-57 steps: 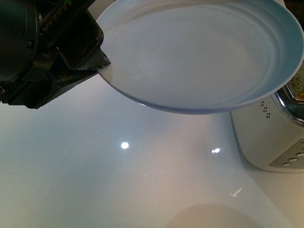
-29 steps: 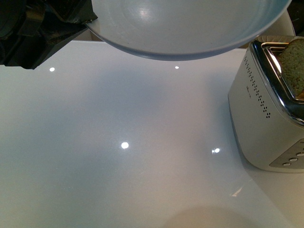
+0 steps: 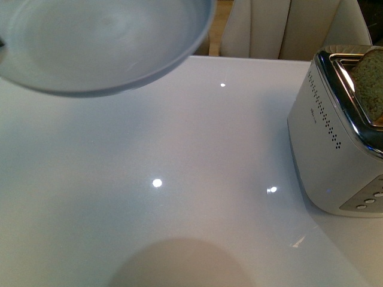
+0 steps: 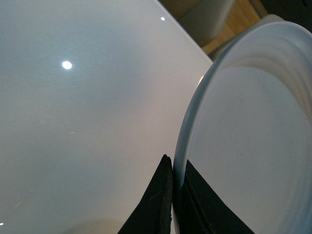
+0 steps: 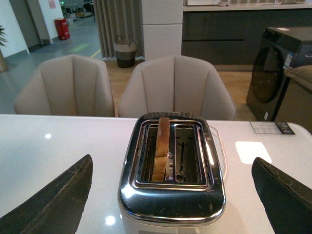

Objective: Left arm holds plate, right arm toasts bread

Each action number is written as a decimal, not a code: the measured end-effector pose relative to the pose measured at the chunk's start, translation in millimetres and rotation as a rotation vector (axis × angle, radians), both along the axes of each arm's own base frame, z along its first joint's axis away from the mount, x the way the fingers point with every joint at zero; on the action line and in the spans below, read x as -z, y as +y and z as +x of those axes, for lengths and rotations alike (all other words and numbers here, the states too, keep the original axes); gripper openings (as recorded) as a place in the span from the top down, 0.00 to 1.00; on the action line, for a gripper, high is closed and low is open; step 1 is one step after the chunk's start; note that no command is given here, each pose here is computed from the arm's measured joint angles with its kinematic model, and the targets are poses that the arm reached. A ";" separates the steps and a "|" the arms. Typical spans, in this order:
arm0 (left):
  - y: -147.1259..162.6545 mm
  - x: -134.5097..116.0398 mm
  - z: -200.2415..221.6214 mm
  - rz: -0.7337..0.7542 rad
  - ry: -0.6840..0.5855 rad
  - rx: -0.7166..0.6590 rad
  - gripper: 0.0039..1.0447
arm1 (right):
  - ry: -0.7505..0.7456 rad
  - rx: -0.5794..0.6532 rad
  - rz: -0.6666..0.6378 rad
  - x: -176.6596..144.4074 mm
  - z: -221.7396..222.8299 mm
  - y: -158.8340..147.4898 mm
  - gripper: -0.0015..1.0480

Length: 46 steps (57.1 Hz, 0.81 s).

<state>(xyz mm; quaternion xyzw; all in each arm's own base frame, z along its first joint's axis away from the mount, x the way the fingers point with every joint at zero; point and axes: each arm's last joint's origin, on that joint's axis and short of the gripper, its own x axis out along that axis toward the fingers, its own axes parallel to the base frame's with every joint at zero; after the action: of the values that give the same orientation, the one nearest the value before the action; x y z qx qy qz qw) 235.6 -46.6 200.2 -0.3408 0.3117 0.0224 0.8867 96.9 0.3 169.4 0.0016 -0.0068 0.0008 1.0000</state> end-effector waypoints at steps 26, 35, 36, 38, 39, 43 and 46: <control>80.3 98.6 -8.1 0.100 0.180 -0.061 0.97 | 0.000 0.000 0.000 0.0 0.0 0.0 0.09; 80.6 127.0 -4.4 0.081 0.190 -0.041 0.97 | 0.000 0.000 0.000 0.0 0.0 0.0 0.09; 80.7 130.5 -3.4 0.080 0.189 -0.040 0.97 | 0.000 0.000 0.000 0.0 0.0 0.0 0.09; 80.9 135.7 -1.9 0.079 0.186 -0.038 0.97 | 0.000 0.000 0.000 0.0 0.0 0.0 0.09; 80.9 139.3 -1.2 0.078 0.186 -0.036 0.97 | 0.000 0.000 0.000 0.0 0.0 0.0 0.09; 80.7 150.1 1.0 0.068 0.193 -0.025 0.97 | 0.000 0.000 0.000 0.0 0.0 0.0 0.09; 80.8 158.6 3.4 0.059 0.202 -0.015 0.97 | 0.000 0.000 0.000 0.0 0.0 0.0 0.09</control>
<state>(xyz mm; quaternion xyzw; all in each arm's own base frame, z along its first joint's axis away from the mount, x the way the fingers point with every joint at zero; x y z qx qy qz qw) 239.0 34.2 41.5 -0.3128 0.3962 0.0724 0.8602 96.9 0.3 169.4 0.0016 -0.0070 0.0008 1.0000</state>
